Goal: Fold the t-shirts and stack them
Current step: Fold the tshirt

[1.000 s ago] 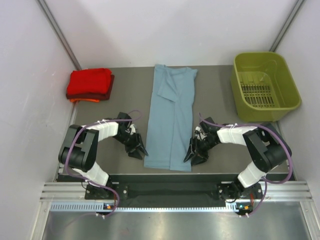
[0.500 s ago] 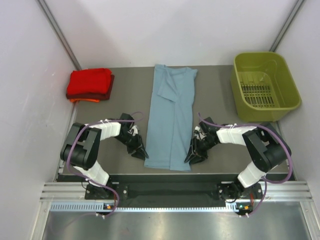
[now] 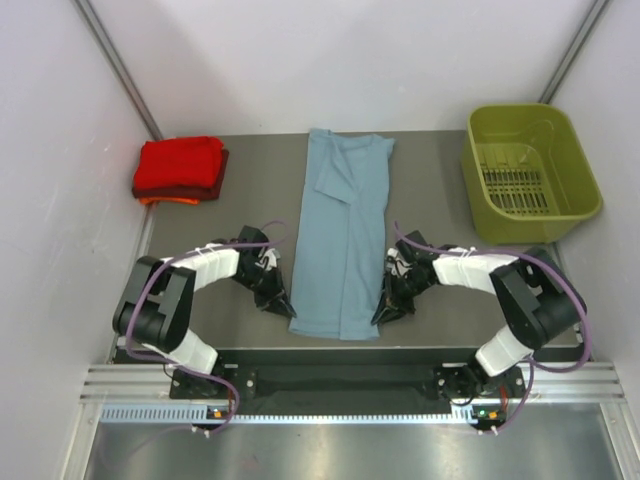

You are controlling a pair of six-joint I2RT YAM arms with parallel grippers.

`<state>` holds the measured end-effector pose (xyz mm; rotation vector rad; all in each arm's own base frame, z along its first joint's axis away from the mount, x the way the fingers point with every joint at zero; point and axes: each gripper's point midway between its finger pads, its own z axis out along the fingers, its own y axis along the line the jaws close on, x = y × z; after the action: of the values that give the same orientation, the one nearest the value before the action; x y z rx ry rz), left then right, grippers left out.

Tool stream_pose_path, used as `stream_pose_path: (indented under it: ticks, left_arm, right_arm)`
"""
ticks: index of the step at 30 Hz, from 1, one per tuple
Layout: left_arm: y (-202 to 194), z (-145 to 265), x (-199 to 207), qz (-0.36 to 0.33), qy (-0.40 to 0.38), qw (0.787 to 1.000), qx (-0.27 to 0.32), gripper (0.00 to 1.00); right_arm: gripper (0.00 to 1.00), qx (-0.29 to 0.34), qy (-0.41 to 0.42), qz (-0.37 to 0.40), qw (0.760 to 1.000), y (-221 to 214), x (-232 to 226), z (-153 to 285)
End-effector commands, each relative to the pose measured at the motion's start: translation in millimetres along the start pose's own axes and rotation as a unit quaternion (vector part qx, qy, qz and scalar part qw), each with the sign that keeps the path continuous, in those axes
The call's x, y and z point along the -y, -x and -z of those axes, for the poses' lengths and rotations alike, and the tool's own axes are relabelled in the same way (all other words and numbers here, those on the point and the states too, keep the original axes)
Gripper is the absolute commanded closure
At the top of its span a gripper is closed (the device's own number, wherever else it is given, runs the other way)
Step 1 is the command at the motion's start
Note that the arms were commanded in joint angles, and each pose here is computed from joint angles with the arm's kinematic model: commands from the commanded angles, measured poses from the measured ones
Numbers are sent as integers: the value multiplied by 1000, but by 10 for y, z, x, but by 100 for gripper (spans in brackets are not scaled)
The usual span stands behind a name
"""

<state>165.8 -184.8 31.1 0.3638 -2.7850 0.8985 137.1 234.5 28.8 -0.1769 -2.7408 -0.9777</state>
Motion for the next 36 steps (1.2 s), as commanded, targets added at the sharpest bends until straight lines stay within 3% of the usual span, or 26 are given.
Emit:
stream_pose_path:
  ticks: [1, 12, 18, 24, 36]
  left_arm:
    - [-19, 128, 240, -68, -29, 997, 17, 100]
    - [288, 490, 819, -187, -66, 977, 84, 100]
    - [822, 786, 1335, -255, -61, 953, 150, 100]
    - [1434, 859, 1680, -279, -54, 939, 192, 100]
    - [2582, 860, 1840, -281, -43, 922, 263, 100]
  right_arm:
    - [100, 48, 3, 64, 997, 94, -195, 225]
    - [100, 180, -4, 139, 974, 630, -379, 938]
    - [100, 242, 7, 149, 959, 1126, -538, 1278]
    - [100, 297, 13, 177, 938, 1767, -810, 1584]
    - [100, 324, 5, 192, 927, 2703, -937, 1678]
